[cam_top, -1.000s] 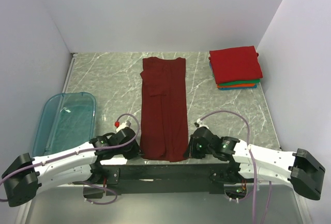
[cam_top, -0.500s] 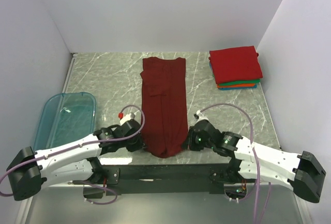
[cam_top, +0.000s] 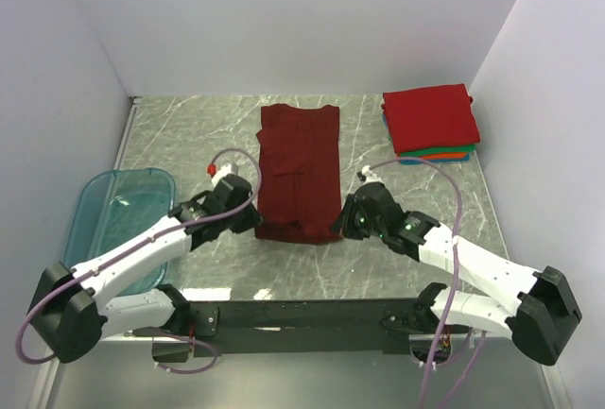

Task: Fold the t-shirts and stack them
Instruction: Fold the tshirt

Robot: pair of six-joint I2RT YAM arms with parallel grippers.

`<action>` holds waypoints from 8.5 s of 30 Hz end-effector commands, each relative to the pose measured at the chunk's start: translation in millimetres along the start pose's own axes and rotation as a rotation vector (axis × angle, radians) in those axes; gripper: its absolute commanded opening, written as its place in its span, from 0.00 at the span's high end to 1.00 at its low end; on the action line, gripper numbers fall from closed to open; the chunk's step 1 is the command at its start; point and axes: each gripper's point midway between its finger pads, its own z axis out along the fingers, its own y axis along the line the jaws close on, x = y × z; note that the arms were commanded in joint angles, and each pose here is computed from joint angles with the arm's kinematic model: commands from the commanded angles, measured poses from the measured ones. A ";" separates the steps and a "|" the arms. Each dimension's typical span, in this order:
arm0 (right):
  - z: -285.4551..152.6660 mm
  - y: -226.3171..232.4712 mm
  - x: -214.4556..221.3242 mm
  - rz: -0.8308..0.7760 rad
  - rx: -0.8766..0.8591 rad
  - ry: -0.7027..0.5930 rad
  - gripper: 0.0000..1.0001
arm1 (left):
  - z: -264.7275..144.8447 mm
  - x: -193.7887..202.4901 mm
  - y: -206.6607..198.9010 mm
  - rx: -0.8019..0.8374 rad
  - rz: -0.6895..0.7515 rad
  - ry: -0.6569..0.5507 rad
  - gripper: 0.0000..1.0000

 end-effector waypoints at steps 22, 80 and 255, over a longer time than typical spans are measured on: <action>48.1 0.8 -138.5 -0.010 0.115 -0.184 1.00 | 73.1 -136.1 -54.7 0.079 0.120 -0.114 0.99; 64.6 -35.7 -108.3 0.041 0.112 -0.081 0.11 | 29.3 -85.9 24.2 0.127 -0.084 -0.128 0.01; 34.5 0.4 -135.1 0.082 -0.092 0.038 1.00 | 22.6 -168.2 -8.0 -0.065 -0.164 -0.307 0.99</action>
